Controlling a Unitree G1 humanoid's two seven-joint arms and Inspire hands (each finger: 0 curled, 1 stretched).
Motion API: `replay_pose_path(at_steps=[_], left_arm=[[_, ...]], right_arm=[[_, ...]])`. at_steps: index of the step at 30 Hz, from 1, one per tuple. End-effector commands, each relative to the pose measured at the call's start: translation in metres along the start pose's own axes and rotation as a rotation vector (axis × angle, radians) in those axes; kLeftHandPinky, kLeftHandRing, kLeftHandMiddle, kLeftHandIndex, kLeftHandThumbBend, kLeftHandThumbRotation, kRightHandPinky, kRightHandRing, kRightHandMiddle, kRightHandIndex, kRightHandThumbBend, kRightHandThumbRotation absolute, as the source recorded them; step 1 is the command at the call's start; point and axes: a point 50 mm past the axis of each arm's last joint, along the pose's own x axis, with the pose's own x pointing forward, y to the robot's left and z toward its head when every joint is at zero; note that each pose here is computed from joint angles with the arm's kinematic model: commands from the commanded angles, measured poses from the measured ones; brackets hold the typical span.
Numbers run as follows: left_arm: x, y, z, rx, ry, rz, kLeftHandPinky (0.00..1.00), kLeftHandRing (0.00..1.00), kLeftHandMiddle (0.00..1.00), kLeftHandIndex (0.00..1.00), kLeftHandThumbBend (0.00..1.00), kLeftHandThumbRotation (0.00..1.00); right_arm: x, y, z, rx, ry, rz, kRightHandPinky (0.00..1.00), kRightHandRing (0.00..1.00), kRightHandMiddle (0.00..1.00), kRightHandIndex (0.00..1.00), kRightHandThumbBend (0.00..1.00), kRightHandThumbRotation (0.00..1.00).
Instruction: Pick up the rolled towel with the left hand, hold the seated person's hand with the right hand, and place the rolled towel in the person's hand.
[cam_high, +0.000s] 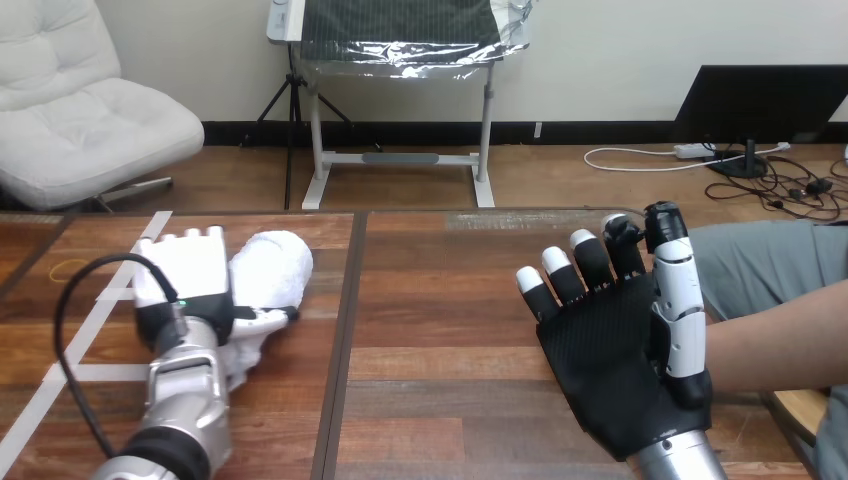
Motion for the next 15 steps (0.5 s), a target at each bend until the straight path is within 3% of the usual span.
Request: replay_pose_path(at_steps=[1,15], left_arm=[[0.013,0.027,-0.007,0.048,0.003,0.082,1.0,0.98,0.98,0.98,0.88,0.79],[0.006,0.011,-0.025,0.049,0.018,0.073,0.97,0.97,0.98,0.96,0.87,0.76]], right_arm=[[-0.009,0.0,-0.008,0.04,-0.044,-0.015,0.12,0.2,0.3,0.32,0.55,0.31],[-0.016,0.002,-0.006,0.031,-0.033,0.006,0.11,0.21,0.3,0.32,0.55,0.34]])
